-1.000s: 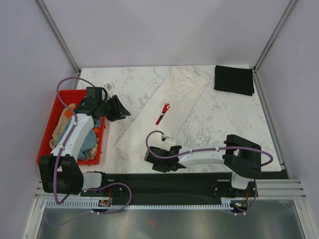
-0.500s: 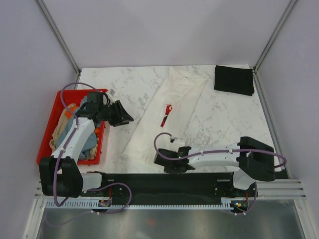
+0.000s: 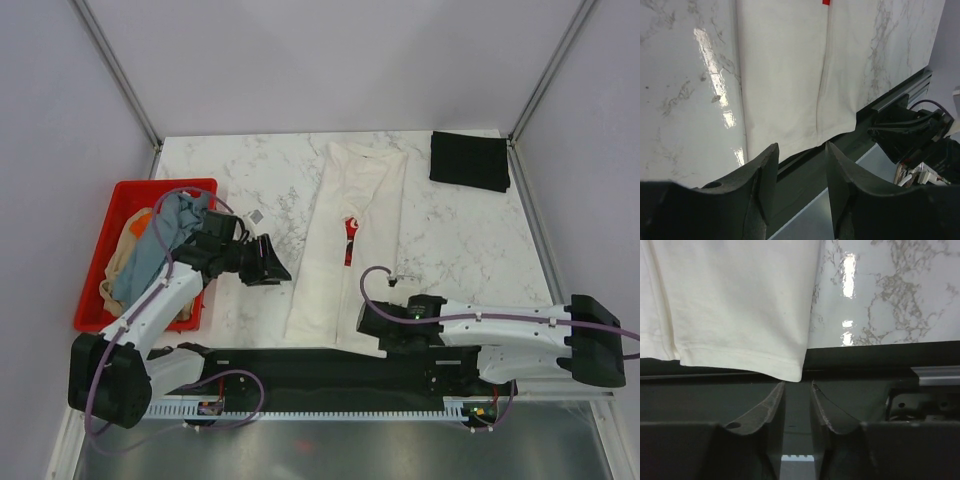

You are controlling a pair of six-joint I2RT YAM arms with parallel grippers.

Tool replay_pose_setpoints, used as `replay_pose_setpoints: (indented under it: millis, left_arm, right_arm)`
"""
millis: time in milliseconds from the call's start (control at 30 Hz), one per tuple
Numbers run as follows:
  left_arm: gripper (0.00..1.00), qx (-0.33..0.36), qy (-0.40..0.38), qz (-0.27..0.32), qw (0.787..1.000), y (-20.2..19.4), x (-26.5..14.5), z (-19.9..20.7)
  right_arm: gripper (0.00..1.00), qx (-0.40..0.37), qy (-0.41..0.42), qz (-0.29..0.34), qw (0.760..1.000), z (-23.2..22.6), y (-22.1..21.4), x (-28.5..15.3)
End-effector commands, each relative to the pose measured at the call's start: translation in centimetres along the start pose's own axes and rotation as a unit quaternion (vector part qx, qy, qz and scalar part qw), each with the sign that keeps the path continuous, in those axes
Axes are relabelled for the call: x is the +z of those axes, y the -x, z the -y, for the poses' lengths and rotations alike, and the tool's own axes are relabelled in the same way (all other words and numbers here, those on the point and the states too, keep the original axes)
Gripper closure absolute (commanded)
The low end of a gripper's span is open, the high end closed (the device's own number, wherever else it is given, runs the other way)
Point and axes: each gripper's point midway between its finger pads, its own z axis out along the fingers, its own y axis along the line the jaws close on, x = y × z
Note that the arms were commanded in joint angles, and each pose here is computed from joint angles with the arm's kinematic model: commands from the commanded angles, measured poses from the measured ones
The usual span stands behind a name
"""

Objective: Fold and stack the t-shirts
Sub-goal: Fold the tshirt

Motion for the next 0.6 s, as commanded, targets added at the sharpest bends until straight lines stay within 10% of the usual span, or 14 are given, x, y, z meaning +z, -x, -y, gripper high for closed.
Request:
replay_pose_setpoints:
  millis: [0, 300, 567]
  left_arm:
    - [0.49, -0.001, 0.002, 0.002, 1.000, -0.9, 1.0, 0.4]
    - [0.49, -0.013, 0.037, -0.012, 0.999, -2.5, 3.1, -2.3]
    - [0.49, -0.023, 0.065, -0.022, 0.997, -3.1, 4.1, -4.0]
  right_arm:
    - [0.65, -0.010, 0.024, 0.041, 0.999, -1.7, 4.3, -2.7]
    - [0.56, -0.049, 0.121, 0.197, 0.972, -7.2, 28.6, -5.8]
    - [0.61, -0.086, 0.135, 0.209, 0.965, -10.7, 43.3, 2.4]
